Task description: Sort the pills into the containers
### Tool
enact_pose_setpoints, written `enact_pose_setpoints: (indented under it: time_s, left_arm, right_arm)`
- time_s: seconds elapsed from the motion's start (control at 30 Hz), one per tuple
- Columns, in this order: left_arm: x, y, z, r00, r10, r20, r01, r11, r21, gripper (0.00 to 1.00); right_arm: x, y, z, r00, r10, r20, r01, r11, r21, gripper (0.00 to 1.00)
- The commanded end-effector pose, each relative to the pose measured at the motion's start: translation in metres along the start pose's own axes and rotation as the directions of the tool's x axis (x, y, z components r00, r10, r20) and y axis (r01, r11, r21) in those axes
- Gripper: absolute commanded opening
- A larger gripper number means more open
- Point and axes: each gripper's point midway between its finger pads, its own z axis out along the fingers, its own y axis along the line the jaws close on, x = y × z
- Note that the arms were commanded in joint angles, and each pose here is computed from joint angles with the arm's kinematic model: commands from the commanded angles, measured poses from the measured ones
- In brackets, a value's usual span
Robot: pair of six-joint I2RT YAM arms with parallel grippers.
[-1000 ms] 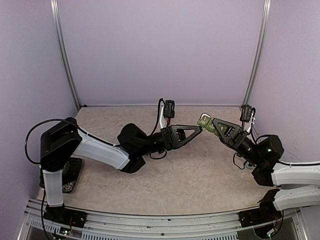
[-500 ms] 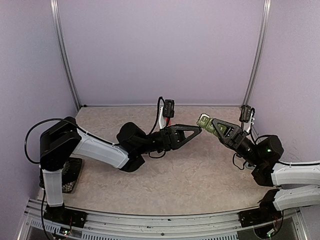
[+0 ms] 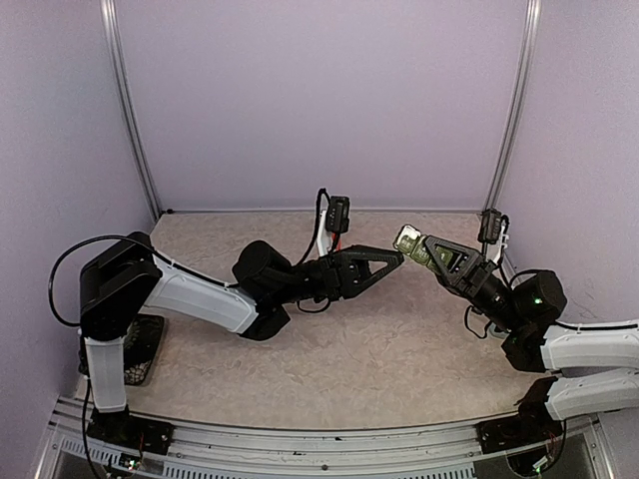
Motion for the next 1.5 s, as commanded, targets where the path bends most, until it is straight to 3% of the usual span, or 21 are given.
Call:
enact_pose_setpoints:
  time_s: [0.0,0.5,0.67,0.73,0.83,0.93,1.03,1.2,1.47]
  left_arm:
    - [-0.034,-0.090,0.014,0.976,0.203,0.080,-0.217,0.943,0.253,0.42]
    - [-0.032,-0.111,0.015,0.963,0.254,0.090,-0.269,0.915,0.302,0.41]
    - [-0.033,-0.087,0.010,0.974,0.211,0.083,-0.222,0.960,0.173,0.43]
    - [-0.028,-0.058,0.002,0.979,0.198,0.051,-0.199,0.980,0.019,0.46]
    - [-0.035,-0.029,-0.015,0.966,0.258,0.031,-0.247,0.949,-0.198,0.54]
    - [-0.035,-0.012,-0.027,0.954,0.299,-0.025,-0.290,0.896,-0.336,0.70]
    - [-0.036,-0.002,-0.039,0.955,0.295,-0.009,-0.271,0.864,-0.425,0.97]
    - [-0.024,0.025,-0.036,0.963,0.263,-0.059,-0.256,0.825,-0.504,0.99]
    - [-0.016,0.020,-0.019,0.948,0.311,-0.072,-0.312,0.856,-0.412,0.99]
  right_arm:
    - [0.028,-0.055,-0.009,0.996,0.051,-0.067,-0.035,0.976,0.213,0.07]
    - [0.026,-0.072,-0.020,0.997,0.067,-0.036,-0.053,0.953,0.298,0.07]
    - [0.014,-0.056,-0.017,0.997,0.074,-0.003,-0.071,0.966,0.247,0.07]
    - [0.007,-0.045,-0.012,0.997,0.079,-0.003,-0.077,0.971,0.228,0.08]
    - [-0.003,-0.033,-0.006,0.996,0.084,-0.013,-0.078,0.966,0.247,0.10]
    - [-0.015,-0.021,-0.005,0.998,0.062,-0.003,-0.059,0.967,0.248,0.11]
    - [-0.021,-0.011,-0.004,1.000,0.004,-0.011,-0.002,0.973,0.232,0.11]
    - [-0.012,0.007,-0.002,0.998,0.026,-0.051,-0.020,0.993,0.115,0.11]
    - [-0.010,0.040,-0.005,0.978,0.199,-0.057,-0.204,0.974,-0.095,0.10]
